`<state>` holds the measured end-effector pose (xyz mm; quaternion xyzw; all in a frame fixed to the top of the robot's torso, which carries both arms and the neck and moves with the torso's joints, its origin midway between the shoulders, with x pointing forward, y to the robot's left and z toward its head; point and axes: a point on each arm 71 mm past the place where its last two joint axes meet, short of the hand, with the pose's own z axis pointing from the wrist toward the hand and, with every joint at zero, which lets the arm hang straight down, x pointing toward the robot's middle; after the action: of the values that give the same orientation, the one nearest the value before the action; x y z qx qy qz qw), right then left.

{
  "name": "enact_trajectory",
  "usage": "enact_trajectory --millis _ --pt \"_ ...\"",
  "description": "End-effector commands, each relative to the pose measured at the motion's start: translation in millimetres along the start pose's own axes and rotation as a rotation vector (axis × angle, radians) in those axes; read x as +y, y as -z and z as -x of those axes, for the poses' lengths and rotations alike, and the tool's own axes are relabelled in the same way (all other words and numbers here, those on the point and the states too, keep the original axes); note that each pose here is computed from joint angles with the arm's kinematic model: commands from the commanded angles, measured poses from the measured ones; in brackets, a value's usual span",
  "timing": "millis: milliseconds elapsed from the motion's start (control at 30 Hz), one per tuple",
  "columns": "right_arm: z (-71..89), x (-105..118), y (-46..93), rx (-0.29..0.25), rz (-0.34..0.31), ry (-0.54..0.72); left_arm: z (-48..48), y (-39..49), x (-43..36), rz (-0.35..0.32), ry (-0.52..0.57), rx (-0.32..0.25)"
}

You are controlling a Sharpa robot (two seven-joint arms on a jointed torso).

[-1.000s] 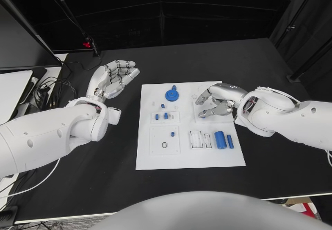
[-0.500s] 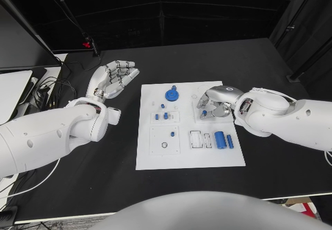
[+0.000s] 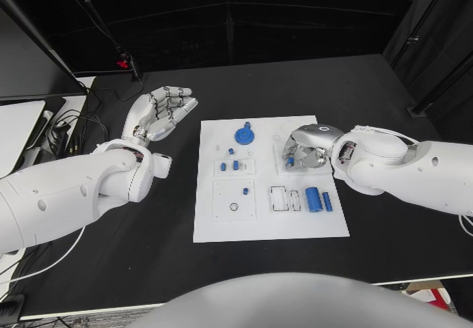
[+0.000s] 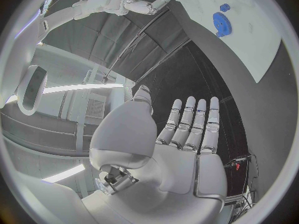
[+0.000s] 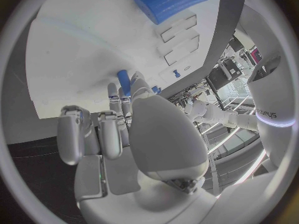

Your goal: Assemble the parts on the task board

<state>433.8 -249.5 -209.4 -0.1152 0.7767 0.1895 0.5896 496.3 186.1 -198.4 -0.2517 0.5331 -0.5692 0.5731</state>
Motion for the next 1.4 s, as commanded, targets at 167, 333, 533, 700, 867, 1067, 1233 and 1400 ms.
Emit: enact_trajectory --millis 167,333,533,700,867,1067,1233,1400 --pt "-1.3 1.4 -1.2 0.022 -0.022 0.028 -0.4 -0.6 -4.1 -0.049 0.005 0.004" --pt "-1.9 2.6 -1.5 0.03 -0.024 0.05 -0.3 -0.5 -3.8 -0.048 0.005 0.005" --pt "-1.1 4.6 -1.5 0.018 -0.012 0.068 0.2 0.0 -3.3 -0.046 0.005 0.004" --pt "2.1 6.9 -0.7 -0.027 0.014 0.064 0.4 0.4 -3.0 -0.045 0.005 0.004" --pt "6.4 8.9 1.2 -0.085 0.042 0.052 0.6 0.7 -2.5 -0.044 0.005 0.004" --pt "10.9 9.7 6.9 -0.137 0.063 0.037 1.1 1.2 -1.8 -0.042 0.004 0.003" --pt "14.1 10.4 15.3 -0.159 0.073 -0.002 1.0 1.4 -1.2 -0.04 0.004 0.003" --pt "20.1 13.3 24.9 -0.193 0.088 -0.052 0.8 1.3 -0.9 -0.04 0.004 0.003"
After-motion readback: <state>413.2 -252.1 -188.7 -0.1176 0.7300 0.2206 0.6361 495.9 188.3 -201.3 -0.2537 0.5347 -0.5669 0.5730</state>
